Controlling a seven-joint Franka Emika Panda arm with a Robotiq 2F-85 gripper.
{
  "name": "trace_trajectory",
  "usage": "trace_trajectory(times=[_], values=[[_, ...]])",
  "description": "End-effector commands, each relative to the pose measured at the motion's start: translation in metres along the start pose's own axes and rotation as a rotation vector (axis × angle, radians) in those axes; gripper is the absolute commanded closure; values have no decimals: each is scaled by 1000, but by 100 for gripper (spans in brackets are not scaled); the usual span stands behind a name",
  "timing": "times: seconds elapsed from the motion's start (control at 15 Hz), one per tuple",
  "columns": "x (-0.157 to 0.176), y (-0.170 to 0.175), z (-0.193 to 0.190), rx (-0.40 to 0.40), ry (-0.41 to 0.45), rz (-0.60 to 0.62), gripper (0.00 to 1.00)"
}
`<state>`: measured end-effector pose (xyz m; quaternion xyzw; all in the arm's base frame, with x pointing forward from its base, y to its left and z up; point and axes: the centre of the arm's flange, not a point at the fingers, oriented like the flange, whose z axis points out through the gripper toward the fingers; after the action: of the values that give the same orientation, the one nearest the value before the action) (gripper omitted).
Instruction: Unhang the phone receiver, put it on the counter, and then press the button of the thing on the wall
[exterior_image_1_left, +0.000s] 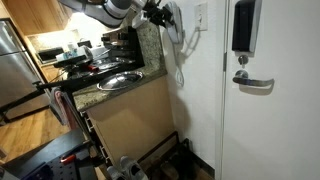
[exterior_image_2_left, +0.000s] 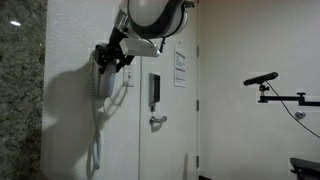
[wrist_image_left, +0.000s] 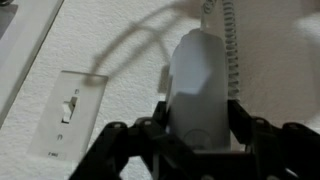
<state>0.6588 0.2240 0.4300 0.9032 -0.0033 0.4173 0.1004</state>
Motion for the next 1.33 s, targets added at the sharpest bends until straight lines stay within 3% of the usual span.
trace_trajectory(times=[0.0,0.87,1.27], values=[[6,-9,-5,-1,7,-20,62],[-29,-12,-33,-47,17,-21,62],[-42,-33,-54,-53,24,-63,62]])
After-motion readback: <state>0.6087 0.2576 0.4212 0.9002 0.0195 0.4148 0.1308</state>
